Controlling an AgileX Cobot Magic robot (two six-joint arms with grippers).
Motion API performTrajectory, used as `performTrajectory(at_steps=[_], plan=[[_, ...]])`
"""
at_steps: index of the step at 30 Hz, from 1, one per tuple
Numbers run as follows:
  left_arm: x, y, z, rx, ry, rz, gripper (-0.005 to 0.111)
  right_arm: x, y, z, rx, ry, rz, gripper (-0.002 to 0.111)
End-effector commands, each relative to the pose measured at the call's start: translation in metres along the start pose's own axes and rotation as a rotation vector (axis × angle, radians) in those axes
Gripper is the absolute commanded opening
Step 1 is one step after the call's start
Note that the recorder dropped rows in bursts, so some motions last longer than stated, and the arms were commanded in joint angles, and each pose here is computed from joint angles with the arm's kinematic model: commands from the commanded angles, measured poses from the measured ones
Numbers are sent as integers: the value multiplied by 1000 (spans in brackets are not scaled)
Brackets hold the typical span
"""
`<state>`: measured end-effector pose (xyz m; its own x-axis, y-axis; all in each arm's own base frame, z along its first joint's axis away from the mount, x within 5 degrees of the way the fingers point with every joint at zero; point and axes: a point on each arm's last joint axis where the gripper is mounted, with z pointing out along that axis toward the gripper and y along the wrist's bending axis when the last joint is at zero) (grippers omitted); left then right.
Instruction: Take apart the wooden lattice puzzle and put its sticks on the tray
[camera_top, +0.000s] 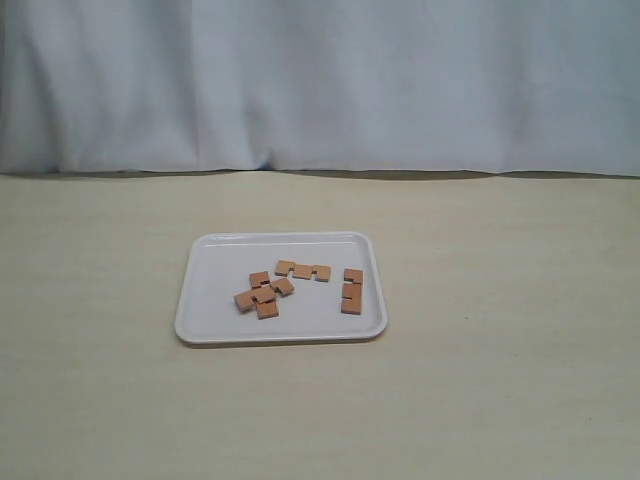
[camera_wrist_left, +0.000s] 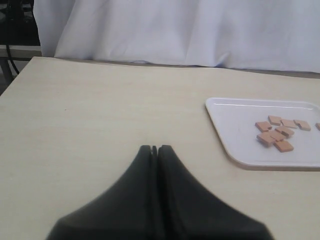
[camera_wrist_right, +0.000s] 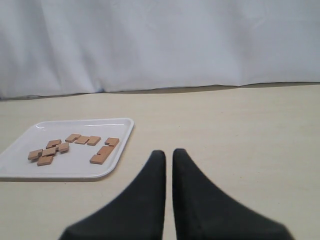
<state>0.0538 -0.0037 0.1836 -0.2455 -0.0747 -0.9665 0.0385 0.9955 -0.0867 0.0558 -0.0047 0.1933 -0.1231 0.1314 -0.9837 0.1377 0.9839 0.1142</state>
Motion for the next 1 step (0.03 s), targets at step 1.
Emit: performTrajectory(at_steps=[1], plan=[[0, 0, 0, -1, -9, 3, 0, 1, 0, 0, -2, 2, -7, 5]])
